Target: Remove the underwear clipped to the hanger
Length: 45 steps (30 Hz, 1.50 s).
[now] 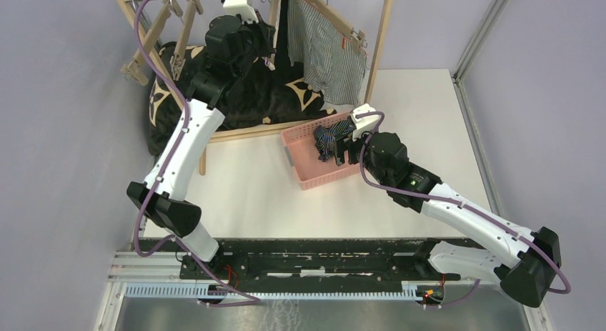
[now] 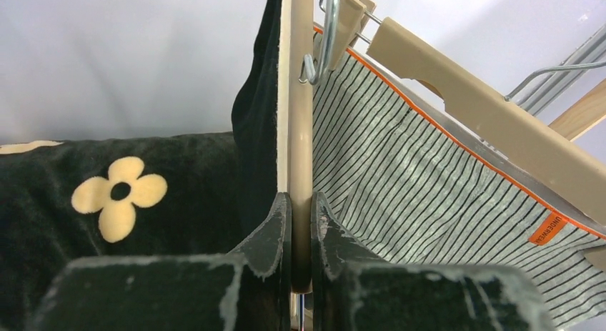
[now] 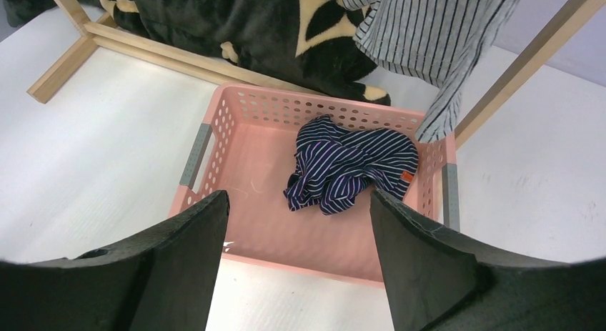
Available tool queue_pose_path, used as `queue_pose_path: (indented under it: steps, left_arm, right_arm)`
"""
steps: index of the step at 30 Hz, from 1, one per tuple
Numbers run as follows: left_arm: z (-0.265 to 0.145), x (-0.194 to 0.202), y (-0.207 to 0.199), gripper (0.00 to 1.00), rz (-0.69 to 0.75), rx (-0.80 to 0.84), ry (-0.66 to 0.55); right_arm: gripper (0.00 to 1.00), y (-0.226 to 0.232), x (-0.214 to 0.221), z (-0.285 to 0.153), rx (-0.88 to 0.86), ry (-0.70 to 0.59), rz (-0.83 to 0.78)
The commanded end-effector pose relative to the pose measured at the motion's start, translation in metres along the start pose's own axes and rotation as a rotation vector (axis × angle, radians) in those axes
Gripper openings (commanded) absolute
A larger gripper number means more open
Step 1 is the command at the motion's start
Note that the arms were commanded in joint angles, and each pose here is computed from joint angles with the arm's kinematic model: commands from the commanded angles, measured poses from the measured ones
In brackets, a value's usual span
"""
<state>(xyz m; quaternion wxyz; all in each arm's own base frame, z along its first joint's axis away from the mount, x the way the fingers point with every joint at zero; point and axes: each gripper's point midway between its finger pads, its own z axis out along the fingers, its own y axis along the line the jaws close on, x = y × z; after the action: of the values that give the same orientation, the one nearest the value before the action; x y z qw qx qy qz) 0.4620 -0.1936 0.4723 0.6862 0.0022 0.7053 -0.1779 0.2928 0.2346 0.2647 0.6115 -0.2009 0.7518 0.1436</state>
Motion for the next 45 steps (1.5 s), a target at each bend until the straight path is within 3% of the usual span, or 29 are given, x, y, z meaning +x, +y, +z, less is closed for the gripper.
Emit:
queue_pose_path:
  steps: [1,26,33,43,45]
  left_arm:
    - [-0.021,-0.036,0.008,0.03,0.048,-0.038,-0.094]
    - [-0.085,-0.047,0.027,0.03,0.095,-0.058,-0.181]
    - [-0.110,-0.019,0.043,0.03,0.101,-0.091,-0.155]
    - [-0.176,0.043,0.023,0.03,0.115,0.143,0.041]
    - [-0.195,0.051,0.025,0.03,0.117,0.155,0.058]
  right_arm:
    - [0.81,-0.002,-0.016,-0.003,0.014,-0.059,0.007]
    - [0.80,0.007,-0.008,0.009,-0.012,-0.026,0.000]
    - [0.80,0.005,-0.003,0.012,0.000,-0.014,-0.010]
    - [0.78,-0.001,-0.013,0.011,0.030,-0.011,-0.030]
    - [0.83,-0.005,-0.016,0.010,0.049,-0.005,-0.039]
